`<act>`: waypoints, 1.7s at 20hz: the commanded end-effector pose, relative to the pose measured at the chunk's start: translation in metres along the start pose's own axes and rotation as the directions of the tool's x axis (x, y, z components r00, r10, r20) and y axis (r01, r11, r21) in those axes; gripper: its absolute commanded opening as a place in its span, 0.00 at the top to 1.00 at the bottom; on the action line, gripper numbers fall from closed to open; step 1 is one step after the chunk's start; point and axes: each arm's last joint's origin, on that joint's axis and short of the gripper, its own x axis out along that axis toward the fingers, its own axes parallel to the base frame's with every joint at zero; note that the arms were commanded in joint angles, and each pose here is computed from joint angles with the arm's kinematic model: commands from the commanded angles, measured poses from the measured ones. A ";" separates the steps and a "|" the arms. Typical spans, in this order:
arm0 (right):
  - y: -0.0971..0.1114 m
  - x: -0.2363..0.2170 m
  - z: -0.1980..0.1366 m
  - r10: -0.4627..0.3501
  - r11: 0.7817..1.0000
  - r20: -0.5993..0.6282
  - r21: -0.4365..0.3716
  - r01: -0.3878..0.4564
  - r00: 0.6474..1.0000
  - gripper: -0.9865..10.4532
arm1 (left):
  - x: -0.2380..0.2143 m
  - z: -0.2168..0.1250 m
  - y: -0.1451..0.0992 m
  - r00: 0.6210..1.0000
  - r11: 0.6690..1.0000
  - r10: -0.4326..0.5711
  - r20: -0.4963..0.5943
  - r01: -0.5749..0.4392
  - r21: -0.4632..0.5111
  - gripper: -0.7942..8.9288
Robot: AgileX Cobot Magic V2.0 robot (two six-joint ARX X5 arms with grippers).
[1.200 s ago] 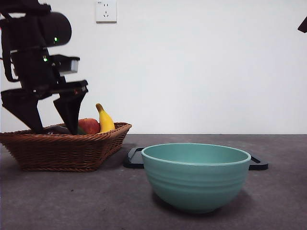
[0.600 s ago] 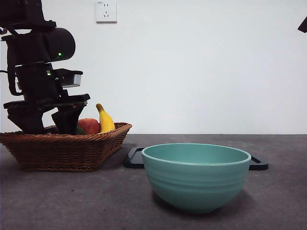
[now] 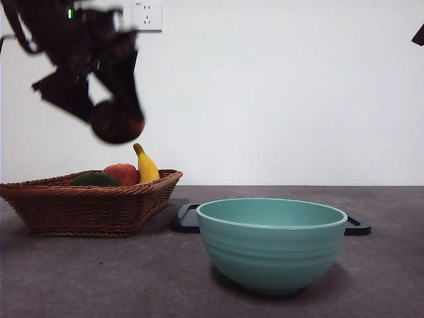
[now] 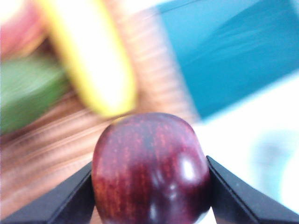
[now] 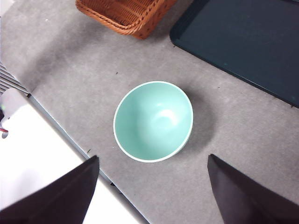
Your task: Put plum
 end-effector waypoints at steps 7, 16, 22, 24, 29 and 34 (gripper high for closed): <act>0.002 -0.002 0.005 0.003 1.000 0.016 -0.014 -0.003 1.000 0.59 | -0.006 -0.004 -0.093 0.969 0.940 -0.245 -0.039 0.247 0.235 0.67; 0.002 -0.002 0.005 0.004 1.000 0.016 -0.014 -0.004 1.000 0.59 | 0.062 -0.021 -0.144 0.944 0.881 -0.270 -0.191 0.323 0.347 0.67; 0.002 -0.002 0.005 0.004 1.000 0.016 -0.014 -0.004 1.000 0.59 | 0.108 -0.040 -0.159 0.936 0.863 -0.210 -0.283 0.314 0.396 0.67; 0.002 -0.002 0.005 0.004 1.000 0.016 -0.014 -0.004 1.000 0.59 | 0.118 -0.044 -0.161 0.930 0.858 -0.202 -0.305 0.319 0.403 0.67; 0.002 -0.002 0.005 0.004 1.000 0.016 -0.014 -0.004 1.000 0.59 | 0.134 -0.052 -0.166 0.922 0.852 -0.195 -0.334 0.328 0.409 0.66; 0.002 -0.002 0.005 0.004 1.000 0.016 -0.014 -0.004 1.000 0.59 | 0.136 -0.056 -0.172 0.918 0.844 -0.197 -0.345 0.338 0.417 0.54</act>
